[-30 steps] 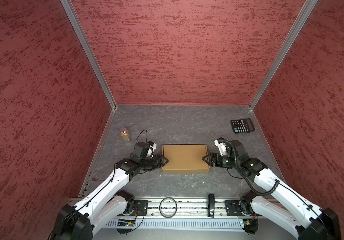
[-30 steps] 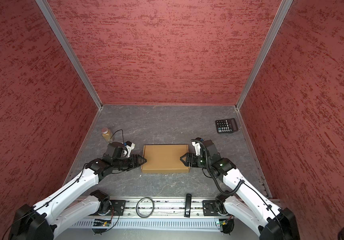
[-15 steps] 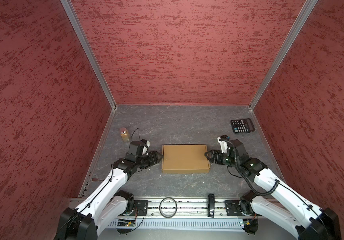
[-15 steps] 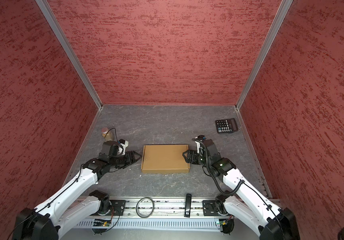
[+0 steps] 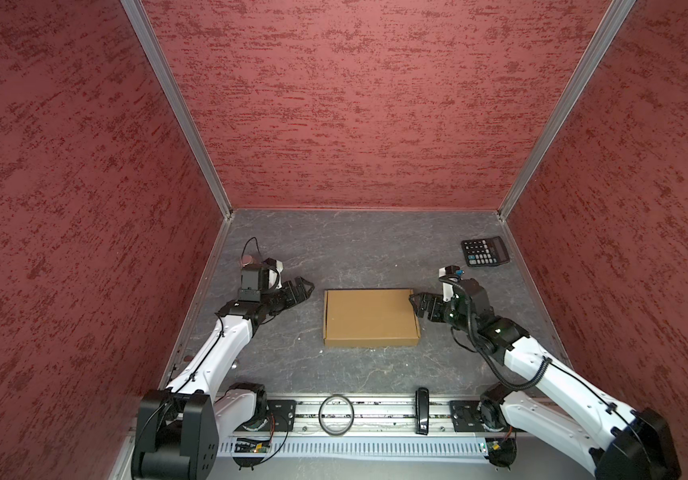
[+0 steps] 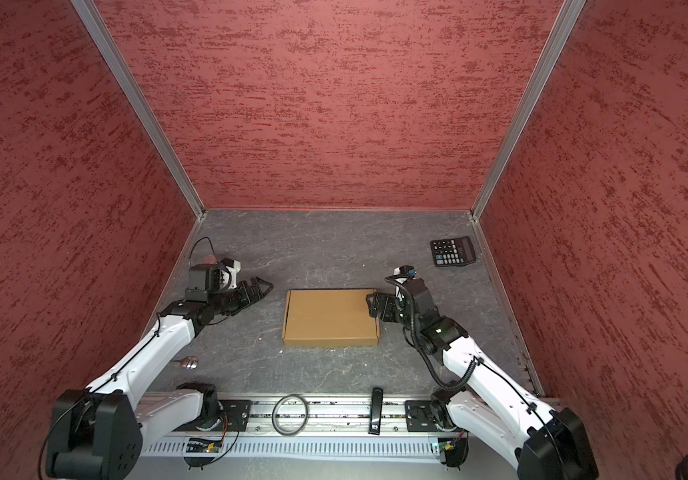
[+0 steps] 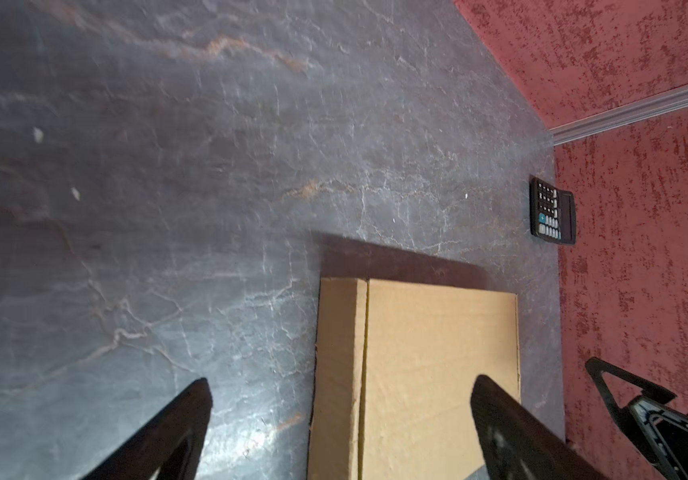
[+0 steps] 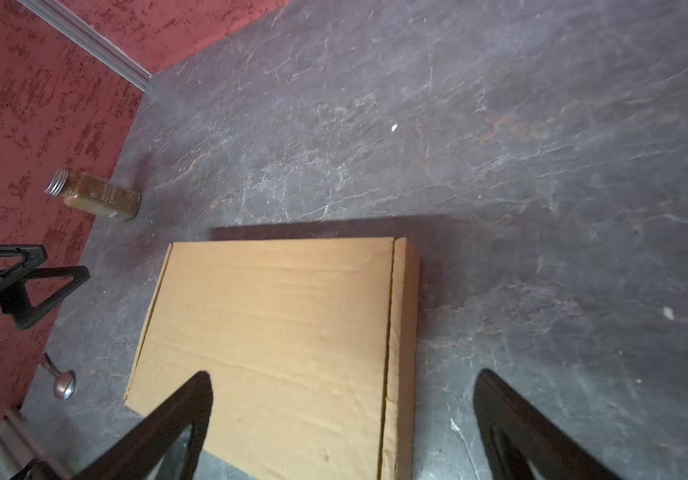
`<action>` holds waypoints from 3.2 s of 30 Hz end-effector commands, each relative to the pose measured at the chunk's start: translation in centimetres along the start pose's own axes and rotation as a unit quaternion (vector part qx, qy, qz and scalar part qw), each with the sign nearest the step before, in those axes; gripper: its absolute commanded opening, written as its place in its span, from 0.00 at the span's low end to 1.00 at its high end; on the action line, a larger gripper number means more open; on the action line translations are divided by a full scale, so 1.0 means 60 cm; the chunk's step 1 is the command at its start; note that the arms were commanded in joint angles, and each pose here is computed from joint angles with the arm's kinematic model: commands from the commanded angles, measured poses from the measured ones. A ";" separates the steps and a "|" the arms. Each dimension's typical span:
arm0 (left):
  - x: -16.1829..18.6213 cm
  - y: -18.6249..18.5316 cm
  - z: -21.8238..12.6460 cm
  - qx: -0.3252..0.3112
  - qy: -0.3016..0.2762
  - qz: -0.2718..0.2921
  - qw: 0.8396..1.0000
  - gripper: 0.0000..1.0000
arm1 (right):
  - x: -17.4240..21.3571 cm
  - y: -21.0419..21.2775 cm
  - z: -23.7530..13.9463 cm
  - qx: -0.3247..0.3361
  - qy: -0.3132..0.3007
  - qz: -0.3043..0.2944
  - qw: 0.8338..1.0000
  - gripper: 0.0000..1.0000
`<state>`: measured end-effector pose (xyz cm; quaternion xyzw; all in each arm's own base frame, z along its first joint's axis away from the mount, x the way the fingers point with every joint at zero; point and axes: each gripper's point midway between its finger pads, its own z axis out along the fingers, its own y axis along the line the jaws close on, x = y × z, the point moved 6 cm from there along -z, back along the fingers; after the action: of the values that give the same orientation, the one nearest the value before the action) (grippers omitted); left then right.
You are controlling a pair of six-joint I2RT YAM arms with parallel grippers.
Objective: Fold the paper box
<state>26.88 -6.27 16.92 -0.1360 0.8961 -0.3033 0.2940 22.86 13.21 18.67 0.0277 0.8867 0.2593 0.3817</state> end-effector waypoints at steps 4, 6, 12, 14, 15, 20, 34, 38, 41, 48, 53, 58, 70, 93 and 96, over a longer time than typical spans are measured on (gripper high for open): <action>-0.055 0.000 -0.002 0.006 -0.048 0.037 0.998 1.00 | -0.053 -0.003 -0.013 0.035 -0.106 -0.019 0.994 0.99; -0.065 0.004 0.000 0.000 -0.056 0.045 0.997 1.00 | -0.061 -0.006 -0.019 0.045 -0.130 -0.027 0.990 0.99; -0.089 0.020 0.011 -0.040 -0.086 0.084 0.992 1.00 | -0.079 -0.021 -0.035 0.085 -0.189 -0.055 0.977 0.99; -0.097 0.024 0.011 -0.052 -0.100 0.099 0.989 1.00 | -0.084 -0.027 -0.039 0.106 -0.200 -0.065 0.972 0.99; -0.102 0.026 0.010 -0.057 -0.108 0.105 0.987 0.99 | -0.086 -0.030 -0.040 0.116 -0.206 -0.070 0.969 0.99; -0.120 0.034 0.007 -0.077 -0.149 0.132 0.977 1.00 | -0.092 -0.045 -0.043 0.157 -0.231 -0.089 0.956 0.99; -0.151 0.070 0.006 -0.113 -0.241 0.214 0.940 1.00 | -0.107 -0.057 -0.027 0.193 -0.267 -0.117 0.937 0.99; -0.148 0.079 0.019 -0.094 -0.264 0.236 0.931 1.00 | -0.109 -0.060 -0.025 0.201 -0.277 -0.131 0.931 0.99; -0.153 0.091 0.032 -0.099 -0.265 0.244 0.928 1.00 | -0.109 -0.063 -0.027 0.205 -0.286 -0.143 0.925 0.99; -0.147 0.101 0.062 -0.073 -0.249 0.259 0.931 1.00 | -0.112 -0.081 -0.031 0.228 -0.294 -0.165 0.914 0.99; -0.139 0.103 0.073 -0.057 -0.241 0.270 0.930 1.00 | -0.106 -0.105 -0.026 0.243 -0.289 -0.161 0.912 0.99; -0.133 0.102 0.068 -0.046 -0.247 0.276 0.928 0.99 | -0.104 -0.124 -0.024 0.247 -0.292 -0.152 0.911 0.99; -0.122 0.099 0.061 -0.024 -0.257 0.289 0.922 1.00 | -0.117 -0.156 -0.028 0.244 -0.323 -0.160 0.900 0.99; -0.112 0.136 0.049 -0.086 -0.322 0.243 0.911 1.00 | -0.140 -0.218 -0.001 0.230 -0.348 -0.163 0.894 0.99; -0.113 0.130 0.053 -0.077 -0.313 0.254 0.912 1.00 | -0.139 -0.222 0.002 0.230 -0.353 -0.172 0.891 0.99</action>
<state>33.15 0.94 11.87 -0.0102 0.8019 -0.0966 0.5895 30.76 -0.39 16.81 0.0638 0.7433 -0.0552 0.6636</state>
